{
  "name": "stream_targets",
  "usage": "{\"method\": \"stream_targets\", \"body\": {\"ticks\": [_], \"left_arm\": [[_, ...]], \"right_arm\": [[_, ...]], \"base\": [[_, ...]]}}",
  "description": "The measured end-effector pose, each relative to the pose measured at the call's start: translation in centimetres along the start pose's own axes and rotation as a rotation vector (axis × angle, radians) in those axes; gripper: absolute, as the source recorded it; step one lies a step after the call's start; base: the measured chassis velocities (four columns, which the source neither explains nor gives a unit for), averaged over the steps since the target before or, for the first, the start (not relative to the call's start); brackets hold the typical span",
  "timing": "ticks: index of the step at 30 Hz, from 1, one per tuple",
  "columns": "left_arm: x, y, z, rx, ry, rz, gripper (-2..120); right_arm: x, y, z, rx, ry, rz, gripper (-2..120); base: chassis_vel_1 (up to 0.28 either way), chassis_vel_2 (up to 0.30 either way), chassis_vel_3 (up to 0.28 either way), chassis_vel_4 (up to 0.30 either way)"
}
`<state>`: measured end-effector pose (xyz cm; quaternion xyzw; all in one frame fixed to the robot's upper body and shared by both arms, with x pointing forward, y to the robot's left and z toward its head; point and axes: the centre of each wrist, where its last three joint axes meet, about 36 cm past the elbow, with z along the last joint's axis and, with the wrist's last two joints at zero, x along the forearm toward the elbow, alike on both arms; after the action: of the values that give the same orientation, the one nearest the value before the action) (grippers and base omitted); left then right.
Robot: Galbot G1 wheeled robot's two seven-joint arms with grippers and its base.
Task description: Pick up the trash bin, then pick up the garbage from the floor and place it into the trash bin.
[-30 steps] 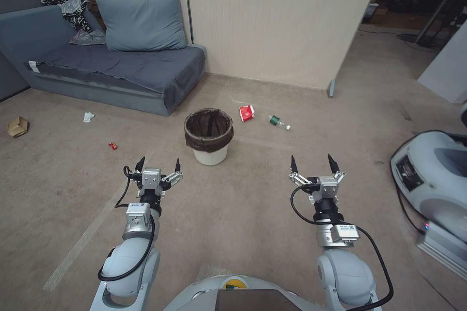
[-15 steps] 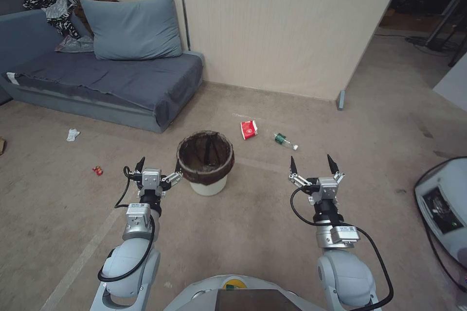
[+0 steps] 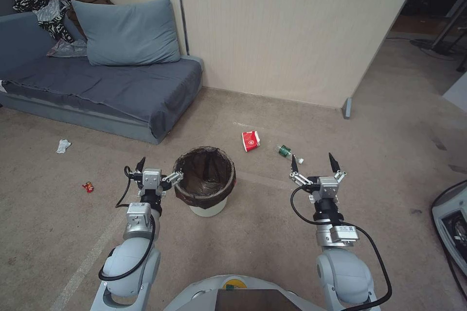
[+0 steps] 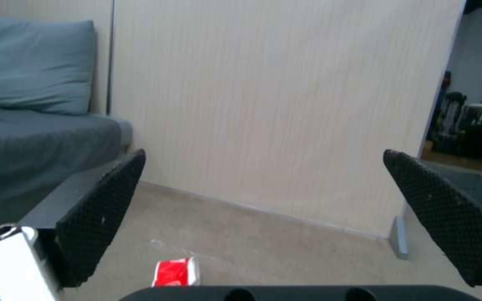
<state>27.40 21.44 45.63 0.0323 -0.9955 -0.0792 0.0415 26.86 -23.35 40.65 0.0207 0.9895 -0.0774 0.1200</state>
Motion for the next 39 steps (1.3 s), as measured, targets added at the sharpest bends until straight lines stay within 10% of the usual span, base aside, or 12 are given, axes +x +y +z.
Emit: {"method": "stream_targets", "body": {"ticks": [20,29,39], "left_arm": [[-0.7,0.2,-1.0,0.054,0.021,0.027,100],[-2.6,1.7,-3.7,0.431,0.335,0.196,100],[-7.1,2.2,-0.2,0.422,0.454,0.139,100]], "right_arm": [[0.0,-0.1,0.1,0.021,-0.005,0.001,100],[-0.1,0.5,-0.2,0.036,-0.005,-0.01,100],[-0.2,0.4,-0.9,0.044,-0.009,-0.005,100]], "base": [[0.003,-0.002,-0.002,0.001],[0.0,0.0,0.0,0.0],[0.0,0.0,0.0,0.0]]}}
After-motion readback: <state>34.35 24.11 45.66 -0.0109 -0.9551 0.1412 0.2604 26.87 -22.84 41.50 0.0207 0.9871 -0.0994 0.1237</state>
